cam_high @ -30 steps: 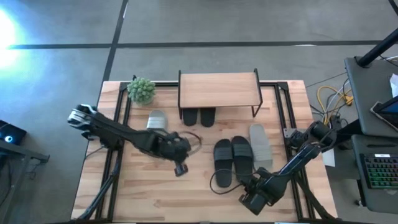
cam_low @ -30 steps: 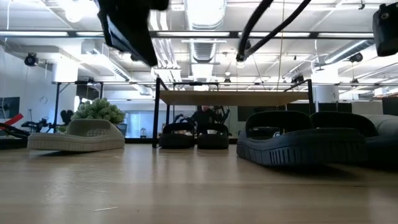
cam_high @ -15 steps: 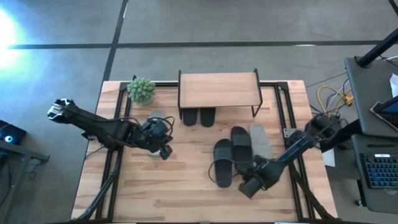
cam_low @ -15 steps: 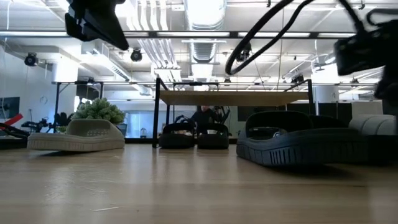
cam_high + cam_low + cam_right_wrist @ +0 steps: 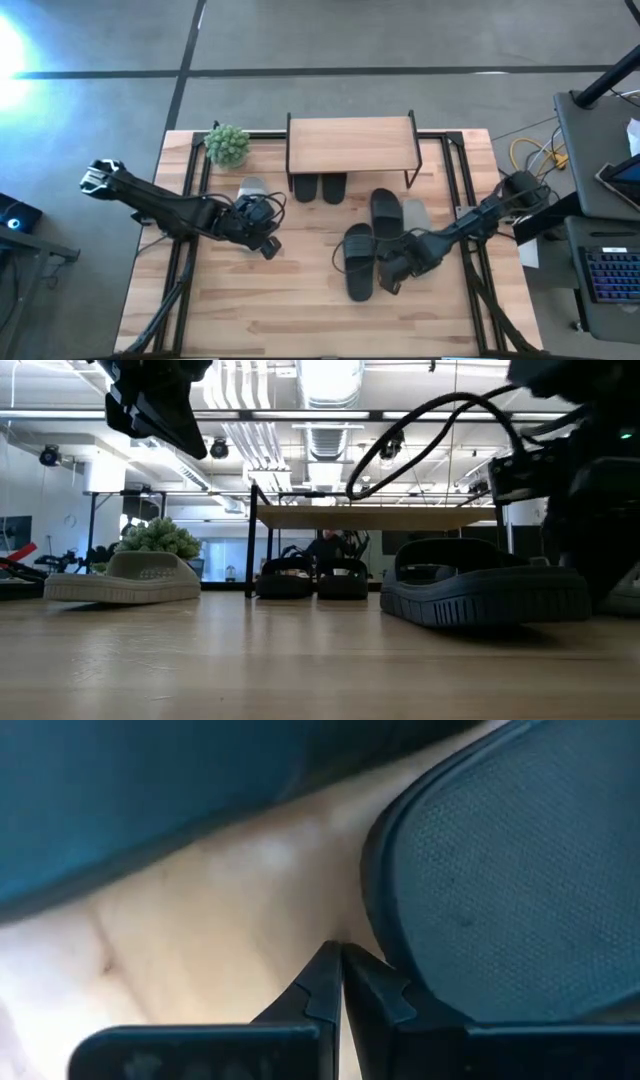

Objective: Pick and place slides into the shelf
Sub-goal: Put the black slide under the shelf

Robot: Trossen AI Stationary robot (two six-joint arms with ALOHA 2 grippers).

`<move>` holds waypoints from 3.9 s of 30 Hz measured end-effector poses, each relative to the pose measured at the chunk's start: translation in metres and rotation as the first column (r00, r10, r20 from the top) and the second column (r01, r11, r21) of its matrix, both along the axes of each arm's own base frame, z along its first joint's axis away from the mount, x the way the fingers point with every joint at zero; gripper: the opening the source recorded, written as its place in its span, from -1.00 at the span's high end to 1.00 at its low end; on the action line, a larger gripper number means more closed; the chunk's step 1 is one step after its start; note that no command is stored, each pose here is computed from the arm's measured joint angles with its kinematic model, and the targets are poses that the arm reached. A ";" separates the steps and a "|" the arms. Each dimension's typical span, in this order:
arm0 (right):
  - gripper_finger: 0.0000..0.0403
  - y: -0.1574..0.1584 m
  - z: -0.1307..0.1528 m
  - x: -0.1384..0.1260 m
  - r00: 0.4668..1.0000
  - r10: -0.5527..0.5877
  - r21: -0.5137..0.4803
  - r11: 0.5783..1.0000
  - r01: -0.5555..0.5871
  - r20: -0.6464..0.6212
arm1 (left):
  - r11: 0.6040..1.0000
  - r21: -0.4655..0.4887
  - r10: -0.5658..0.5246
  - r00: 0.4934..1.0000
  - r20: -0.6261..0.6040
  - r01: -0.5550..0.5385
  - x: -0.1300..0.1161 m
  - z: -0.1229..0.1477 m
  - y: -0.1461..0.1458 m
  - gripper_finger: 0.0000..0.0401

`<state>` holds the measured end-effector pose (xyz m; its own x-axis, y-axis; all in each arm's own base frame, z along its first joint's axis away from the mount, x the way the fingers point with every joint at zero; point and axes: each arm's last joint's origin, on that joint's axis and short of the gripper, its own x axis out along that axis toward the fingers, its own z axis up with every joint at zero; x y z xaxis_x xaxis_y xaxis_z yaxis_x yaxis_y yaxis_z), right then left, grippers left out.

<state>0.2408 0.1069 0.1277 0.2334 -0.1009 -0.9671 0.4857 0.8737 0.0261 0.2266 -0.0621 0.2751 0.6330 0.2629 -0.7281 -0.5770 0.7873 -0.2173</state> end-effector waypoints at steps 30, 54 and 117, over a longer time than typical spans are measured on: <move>0.96 -0.040 0.021 0.005 0.972 -0.185 -0.093 0.975 0.199 0.147 | 1.000 -0.023 -0.017 1.000 0.013 0.017 0.005 0.000 -0.002 1.00; 0.96 0.012 0.072 -0.032 0.970 -0.113 0.301 0.953 0.044 0.216 | 0.963 -0.174 -0.162 0.959 0.233 0.205 0.104 -0.120 -0.040 1.00; 0.96 0.018 0.005 0.019 0.907 -0.244 0.119 0.969 0.216 0.342 | 0.976 0.145 -0.164 0.986 -0.007 0.164 0.040 0.007 -0.048 1.00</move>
<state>0.2597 0.1248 0.1329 0.5385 -0.1223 -0.8337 0.6204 0.7271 0.2940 0.2670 -0.1097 0.2826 0.6795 0.2572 -0.6871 -0.4367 0.8944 -0.0970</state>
